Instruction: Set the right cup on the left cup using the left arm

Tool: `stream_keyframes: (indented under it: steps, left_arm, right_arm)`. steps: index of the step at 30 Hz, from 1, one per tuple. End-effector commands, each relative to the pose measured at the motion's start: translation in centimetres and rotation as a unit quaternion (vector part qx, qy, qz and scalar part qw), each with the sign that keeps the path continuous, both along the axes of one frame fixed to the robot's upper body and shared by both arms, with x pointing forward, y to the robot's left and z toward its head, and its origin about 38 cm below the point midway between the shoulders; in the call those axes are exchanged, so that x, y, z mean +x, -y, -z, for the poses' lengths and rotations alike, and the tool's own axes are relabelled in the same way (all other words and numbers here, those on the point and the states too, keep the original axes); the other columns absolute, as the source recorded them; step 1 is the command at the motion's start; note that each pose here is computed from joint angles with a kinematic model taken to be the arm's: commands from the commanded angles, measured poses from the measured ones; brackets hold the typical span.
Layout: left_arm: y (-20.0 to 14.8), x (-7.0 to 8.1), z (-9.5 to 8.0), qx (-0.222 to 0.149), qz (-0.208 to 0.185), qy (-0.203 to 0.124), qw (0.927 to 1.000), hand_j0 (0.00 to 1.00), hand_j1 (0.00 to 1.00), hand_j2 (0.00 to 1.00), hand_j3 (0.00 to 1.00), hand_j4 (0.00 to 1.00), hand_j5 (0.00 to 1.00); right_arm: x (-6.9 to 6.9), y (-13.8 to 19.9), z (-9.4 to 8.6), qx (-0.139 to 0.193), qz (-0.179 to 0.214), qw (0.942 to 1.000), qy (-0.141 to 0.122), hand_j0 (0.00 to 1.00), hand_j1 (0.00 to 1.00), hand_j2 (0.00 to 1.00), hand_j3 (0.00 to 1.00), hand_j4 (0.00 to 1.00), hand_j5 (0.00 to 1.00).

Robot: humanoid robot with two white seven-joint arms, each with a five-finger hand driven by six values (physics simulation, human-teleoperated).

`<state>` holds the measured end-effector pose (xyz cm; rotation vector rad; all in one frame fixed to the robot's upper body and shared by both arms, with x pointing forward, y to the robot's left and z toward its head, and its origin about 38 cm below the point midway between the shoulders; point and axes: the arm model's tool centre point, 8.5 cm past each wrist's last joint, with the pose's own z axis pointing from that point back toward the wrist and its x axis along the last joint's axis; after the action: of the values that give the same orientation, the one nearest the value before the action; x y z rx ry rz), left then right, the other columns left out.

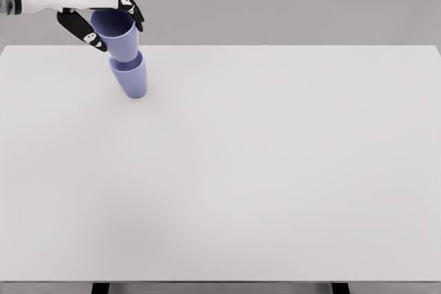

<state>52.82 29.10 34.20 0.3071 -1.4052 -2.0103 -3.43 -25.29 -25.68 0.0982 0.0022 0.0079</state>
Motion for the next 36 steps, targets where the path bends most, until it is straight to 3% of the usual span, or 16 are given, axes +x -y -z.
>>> stream_keyframes:
  steps: [1,29,36]
  left_arm:
    - [0.2,0.0,-0.1,-0.005,0.0,0.0,1.0,0.62,0.62,0.62,0.62,0.62,0.62]
    - [-0.3,0.0,2.0,-0.005,-0.008,-0.019,0.9998,0.62,0.62,0.62,0.62,0.62,0.62]
    - [-0.4,0.0,1.7,-0.008,-0.009,-0.017,0.9998,0.63,0.63,0.63,0.63,0.63,0.63]
  right_arm:
    - [0.0,0.0,0.0,0.0,0.0,1.0,0.0,1.0,1.0,1.0,1.0,1.0,1.0]
    - [0.0,0.0,0.0,0.0,0.0,1.0,0.0,1.0,1.0,1.0,1.0,1.0,1.0]
    - [0.0,0.0,0.0,0.0,0.0,1.0,0.0,1.0,1.0,1.0,1.0,1.0,1.0]
